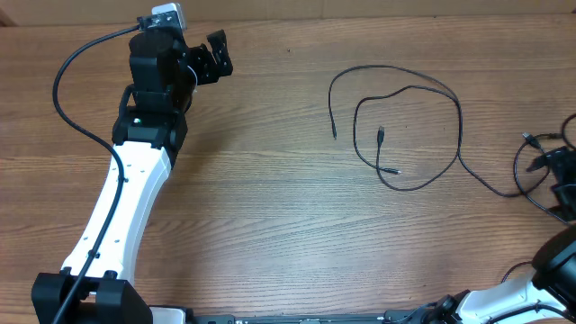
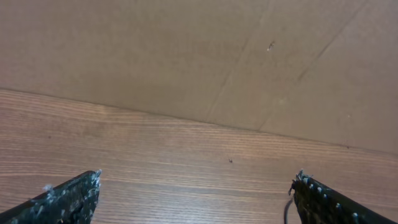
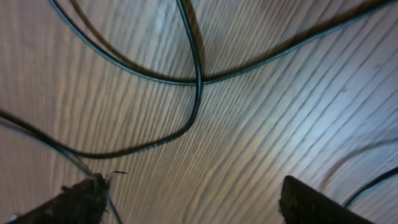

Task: Untangle cables

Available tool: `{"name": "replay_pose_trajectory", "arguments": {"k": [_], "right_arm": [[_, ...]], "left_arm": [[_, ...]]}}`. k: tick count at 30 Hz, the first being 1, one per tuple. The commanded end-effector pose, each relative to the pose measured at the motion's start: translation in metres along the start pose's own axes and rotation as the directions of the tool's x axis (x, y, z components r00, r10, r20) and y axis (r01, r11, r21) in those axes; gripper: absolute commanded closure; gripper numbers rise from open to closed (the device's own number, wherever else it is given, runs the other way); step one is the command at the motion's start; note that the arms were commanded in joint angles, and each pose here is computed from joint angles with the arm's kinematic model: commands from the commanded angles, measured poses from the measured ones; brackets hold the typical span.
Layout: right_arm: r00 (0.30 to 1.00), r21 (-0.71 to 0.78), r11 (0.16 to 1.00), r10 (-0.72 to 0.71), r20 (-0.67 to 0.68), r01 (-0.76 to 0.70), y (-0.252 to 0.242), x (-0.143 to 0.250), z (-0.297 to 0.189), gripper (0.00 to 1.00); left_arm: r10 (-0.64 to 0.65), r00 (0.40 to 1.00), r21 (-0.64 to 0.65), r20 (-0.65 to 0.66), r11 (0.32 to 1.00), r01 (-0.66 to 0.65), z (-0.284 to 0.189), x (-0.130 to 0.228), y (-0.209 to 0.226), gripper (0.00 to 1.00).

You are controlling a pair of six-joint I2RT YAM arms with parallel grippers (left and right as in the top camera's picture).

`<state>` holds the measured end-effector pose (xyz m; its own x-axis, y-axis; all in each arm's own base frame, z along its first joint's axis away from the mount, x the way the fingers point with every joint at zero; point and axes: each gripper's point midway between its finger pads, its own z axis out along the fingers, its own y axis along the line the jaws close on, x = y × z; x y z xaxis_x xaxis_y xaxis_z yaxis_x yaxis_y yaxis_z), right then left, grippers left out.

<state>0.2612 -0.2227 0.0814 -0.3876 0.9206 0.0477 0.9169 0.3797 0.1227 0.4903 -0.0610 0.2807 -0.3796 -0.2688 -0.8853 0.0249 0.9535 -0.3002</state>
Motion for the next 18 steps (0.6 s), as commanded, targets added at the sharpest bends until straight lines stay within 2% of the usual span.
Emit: {"name": "replay_pose_trajectory", "arguments": {"k": [1, 3, 9, 18], "right_arm": [[0.996, 0.090, 0.992, 0.094, -0.006, -0.093, -0.010, 0.011, 0.015, 0.18], [0.991, 0.141, 0.982, 0.131, -0.006, -0.129, -0.018, 0.018, 0.023, 0.22], [0.991, 0.153, 0.979, 0.136, -0.012, -0.133, -0.021, 0.021, 0.031, 0.27], [0.980, 0.142, 0.970, 0.196, 0.019, -0.197, -0.025, 0.022, 0.054, 0.28]], "left_arm": [[-0.007, 1.000, 0.021, -0.010, 1.000, 0.007, 0.002, 0.002, -0.003, 0.01], [-0.007, 1.000, 0.021, -0.009, 1.000, 0.007, 0.002, 0.001, -0.003, 0.00], [-0.007, 1.000, 0.020, -0.009, 1.000, 0.007, 0.002, 0.001, -0.003, 0.00], [-0.007, 1.000, 0.020, -0.009, 1.000, 0.007, 0.002, 0.001, -0.003, 0.00]]}}
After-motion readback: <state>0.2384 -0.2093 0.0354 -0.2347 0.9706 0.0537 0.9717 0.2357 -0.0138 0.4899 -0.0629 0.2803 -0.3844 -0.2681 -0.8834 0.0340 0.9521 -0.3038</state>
